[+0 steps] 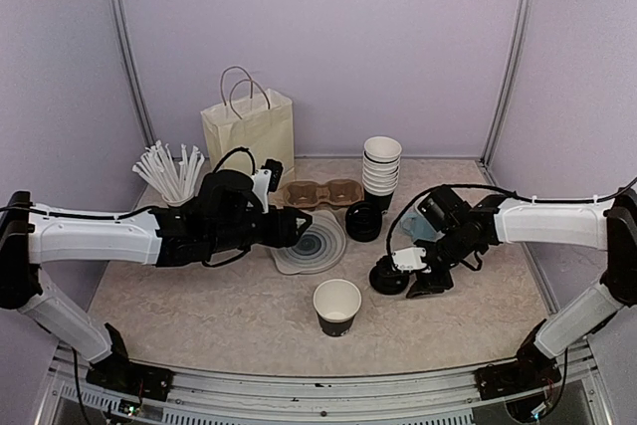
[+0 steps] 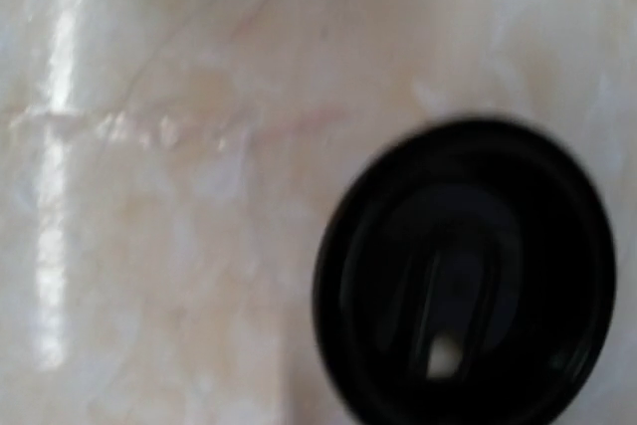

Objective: Pack the takeout coffee

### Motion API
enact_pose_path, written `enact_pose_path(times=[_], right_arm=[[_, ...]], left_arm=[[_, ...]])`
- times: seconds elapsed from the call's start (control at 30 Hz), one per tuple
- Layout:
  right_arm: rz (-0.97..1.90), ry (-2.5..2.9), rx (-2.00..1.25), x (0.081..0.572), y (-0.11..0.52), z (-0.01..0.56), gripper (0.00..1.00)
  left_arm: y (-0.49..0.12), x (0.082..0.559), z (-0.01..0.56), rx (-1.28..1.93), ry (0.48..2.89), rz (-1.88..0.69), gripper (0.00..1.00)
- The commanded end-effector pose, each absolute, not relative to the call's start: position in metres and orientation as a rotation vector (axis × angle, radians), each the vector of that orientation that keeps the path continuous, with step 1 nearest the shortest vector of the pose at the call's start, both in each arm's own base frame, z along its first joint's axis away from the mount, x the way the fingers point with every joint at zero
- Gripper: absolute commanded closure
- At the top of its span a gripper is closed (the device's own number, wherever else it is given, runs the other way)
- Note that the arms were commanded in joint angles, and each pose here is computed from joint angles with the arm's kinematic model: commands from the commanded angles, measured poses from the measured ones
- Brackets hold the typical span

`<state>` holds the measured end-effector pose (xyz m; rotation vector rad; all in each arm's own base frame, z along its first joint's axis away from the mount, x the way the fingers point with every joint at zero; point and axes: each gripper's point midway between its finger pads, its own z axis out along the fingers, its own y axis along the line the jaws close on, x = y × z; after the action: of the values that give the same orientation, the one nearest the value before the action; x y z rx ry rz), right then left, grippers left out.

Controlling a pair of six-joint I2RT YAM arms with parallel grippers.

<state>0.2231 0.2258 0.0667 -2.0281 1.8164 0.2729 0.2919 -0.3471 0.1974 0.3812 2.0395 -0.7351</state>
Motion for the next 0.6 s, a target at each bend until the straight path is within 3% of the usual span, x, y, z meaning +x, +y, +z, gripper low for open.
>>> enact_pose_path(times=[0.0,0.17,0.57], right_arm=[[0.330,1.758,-2.016,0.233,0.243,0.072,0.51],[0.382,1.771,-2.075,0.225,0.246,0.058,0.62],[0.262,1.805,-2.127,0.232,0.245,0.031,0.73]], left_arm=[[-0.340,0.295,0.207,0.356,2.006,-0.739,0.35],[-0.338,0.297,0.206,0.350,2.008,-0.737,0.35],[-0.327,0.298,0.203,0.319,2.009,-0.739,0.35]])
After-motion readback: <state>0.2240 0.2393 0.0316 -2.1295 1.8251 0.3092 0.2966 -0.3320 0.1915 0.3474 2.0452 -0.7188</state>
